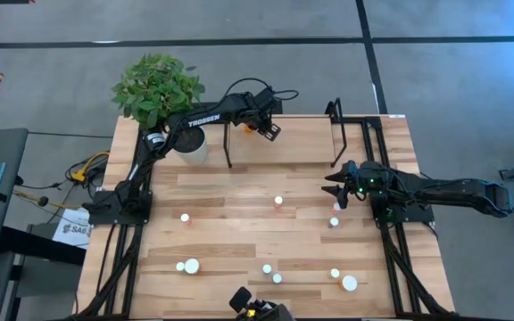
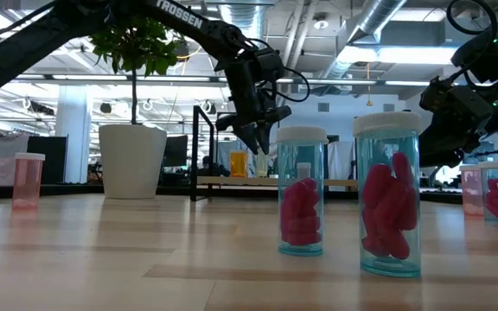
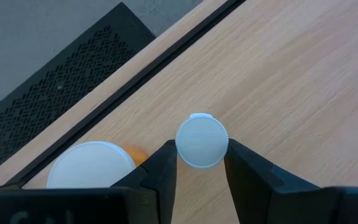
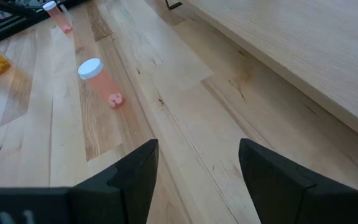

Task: Pick and place medicine bottles onto shelf by color
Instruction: Put the top yellow pill bottle on the shelf

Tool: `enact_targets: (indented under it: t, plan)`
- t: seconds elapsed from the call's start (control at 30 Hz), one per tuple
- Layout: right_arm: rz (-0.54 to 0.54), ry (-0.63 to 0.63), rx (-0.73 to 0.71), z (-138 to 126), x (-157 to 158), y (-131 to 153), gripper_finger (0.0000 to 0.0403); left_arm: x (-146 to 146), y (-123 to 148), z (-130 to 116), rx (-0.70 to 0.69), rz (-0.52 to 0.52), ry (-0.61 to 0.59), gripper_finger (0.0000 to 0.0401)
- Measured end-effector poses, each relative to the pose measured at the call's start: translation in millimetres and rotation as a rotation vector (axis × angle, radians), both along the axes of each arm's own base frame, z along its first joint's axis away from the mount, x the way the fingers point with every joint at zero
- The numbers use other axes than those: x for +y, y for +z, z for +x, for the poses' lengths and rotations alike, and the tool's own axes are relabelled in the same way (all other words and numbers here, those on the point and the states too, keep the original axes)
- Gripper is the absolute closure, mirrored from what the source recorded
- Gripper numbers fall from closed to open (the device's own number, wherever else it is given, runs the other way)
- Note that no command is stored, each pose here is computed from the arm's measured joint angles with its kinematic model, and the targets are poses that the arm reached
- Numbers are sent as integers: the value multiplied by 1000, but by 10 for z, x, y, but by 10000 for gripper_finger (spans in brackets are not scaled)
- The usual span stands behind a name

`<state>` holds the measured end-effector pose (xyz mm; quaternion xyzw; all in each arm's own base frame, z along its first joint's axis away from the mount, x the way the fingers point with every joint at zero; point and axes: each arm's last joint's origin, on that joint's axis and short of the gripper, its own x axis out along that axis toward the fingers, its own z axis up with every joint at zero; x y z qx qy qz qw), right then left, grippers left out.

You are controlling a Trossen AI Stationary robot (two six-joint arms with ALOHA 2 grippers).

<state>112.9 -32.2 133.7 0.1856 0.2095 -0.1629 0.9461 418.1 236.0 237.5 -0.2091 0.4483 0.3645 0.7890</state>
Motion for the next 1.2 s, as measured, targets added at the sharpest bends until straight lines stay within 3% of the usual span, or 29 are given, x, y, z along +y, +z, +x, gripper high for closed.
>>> enact_targets:
  t: [1.2]
  plan:
    - [0,0,0,0,0,0,154,26,-96,49,8,7,15,294]
